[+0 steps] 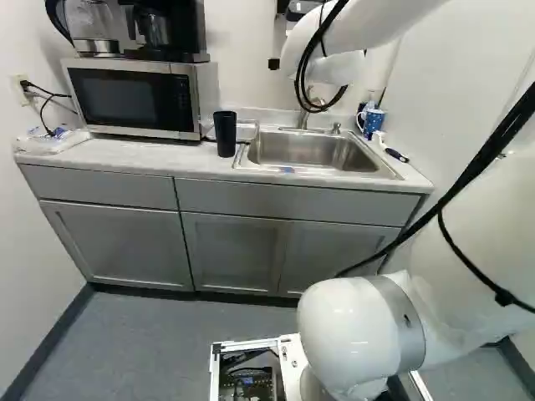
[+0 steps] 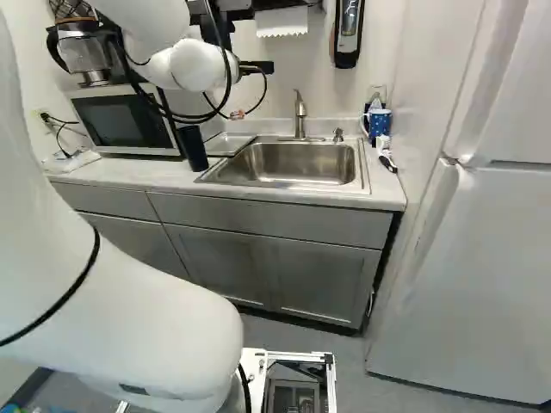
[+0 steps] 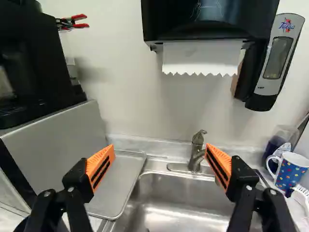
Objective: Rinse the cup and place it in the tray
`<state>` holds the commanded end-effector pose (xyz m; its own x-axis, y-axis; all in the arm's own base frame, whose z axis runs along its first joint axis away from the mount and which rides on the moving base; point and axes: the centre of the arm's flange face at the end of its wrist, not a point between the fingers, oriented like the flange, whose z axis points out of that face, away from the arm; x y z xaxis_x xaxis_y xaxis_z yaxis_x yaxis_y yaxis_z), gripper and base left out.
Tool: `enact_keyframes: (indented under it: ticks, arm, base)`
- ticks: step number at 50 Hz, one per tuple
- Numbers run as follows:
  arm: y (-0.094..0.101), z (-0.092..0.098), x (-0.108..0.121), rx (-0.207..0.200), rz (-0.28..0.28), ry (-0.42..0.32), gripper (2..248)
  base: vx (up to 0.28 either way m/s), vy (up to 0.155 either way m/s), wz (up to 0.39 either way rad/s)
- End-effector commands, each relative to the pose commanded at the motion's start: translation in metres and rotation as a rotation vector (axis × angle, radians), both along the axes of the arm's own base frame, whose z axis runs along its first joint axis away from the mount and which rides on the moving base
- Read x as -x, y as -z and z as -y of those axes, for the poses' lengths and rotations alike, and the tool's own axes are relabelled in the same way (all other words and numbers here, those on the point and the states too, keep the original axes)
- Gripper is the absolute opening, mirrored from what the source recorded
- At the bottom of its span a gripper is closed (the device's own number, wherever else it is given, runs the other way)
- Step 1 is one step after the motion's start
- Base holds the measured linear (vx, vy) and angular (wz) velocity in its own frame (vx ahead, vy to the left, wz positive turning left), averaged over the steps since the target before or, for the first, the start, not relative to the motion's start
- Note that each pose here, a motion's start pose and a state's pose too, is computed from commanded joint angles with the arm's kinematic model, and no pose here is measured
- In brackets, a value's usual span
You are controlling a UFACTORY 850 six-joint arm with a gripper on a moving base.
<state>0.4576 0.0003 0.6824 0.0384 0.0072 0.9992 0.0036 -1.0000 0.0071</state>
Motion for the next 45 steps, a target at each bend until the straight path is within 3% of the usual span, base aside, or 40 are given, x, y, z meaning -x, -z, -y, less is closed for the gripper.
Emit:
enact_keyframes:
  ticks: [45]
  arm:
    - [0.0000,0.0000,0.0000,0.000,0.000,0.000,247]
  base:
    - [0.047,-0.086,0.096]
